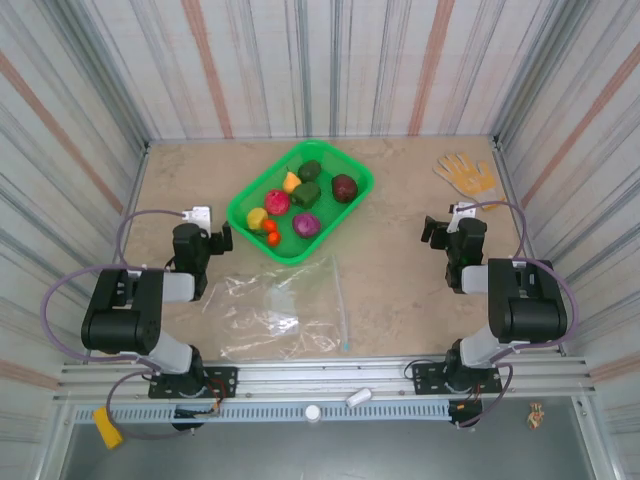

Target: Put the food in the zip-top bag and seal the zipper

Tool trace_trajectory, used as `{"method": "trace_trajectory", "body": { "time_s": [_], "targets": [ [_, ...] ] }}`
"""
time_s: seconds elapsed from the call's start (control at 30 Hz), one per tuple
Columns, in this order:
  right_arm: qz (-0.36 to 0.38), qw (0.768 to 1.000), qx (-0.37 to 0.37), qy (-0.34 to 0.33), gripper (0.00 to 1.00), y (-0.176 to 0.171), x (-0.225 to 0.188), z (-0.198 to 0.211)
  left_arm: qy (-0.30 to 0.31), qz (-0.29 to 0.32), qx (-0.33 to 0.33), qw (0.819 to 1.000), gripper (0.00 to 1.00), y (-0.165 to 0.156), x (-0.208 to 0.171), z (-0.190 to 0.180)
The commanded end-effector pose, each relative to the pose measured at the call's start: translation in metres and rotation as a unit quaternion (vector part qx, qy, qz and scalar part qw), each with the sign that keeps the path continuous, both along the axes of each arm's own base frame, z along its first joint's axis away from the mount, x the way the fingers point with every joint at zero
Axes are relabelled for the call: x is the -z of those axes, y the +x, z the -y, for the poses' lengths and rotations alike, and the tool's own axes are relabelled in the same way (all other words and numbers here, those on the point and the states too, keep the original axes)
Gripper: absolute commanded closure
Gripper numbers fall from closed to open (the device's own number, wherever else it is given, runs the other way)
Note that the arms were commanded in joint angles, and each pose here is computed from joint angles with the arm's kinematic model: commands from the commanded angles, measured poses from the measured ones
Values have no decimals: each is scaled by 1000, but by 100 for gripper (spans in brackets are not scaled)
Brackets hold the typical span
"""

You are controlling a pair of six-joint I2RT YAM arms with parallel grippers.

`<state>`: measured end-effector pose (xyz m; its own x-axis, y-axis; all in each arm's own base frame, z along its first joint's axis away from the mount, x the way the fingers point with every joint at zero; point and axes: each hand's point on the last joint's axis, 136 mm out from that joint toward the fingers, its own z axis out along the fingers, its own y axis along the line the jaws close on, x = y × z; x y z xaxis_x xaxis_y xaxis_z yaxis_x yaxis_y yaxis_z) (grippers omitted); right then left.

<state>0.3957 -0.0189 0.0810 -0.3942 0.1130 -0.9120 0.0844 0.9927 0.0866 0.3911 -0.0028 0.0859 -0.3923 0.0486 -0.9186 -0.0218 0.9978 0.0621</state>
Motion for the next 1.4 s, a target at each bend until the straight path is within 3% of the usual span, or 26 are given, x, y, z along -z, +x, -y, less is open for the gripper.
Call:
{"method": "trace_trajectory", "body": {
  "time_s": [0.0,1.2,1.37],
  "targets": [
    [-5,1000,-3,-3,1,1,2,2,5,6,25,1000,1,4,-6,5],
    [1,1000,-3,-1,1,-1,0,1,5,6,28,1000,1,3,-7,6],
    [-16,999,-28,2,1,2,-17,-7,24,27,-46,998,1,-6,-27,-12]
  ]
}}
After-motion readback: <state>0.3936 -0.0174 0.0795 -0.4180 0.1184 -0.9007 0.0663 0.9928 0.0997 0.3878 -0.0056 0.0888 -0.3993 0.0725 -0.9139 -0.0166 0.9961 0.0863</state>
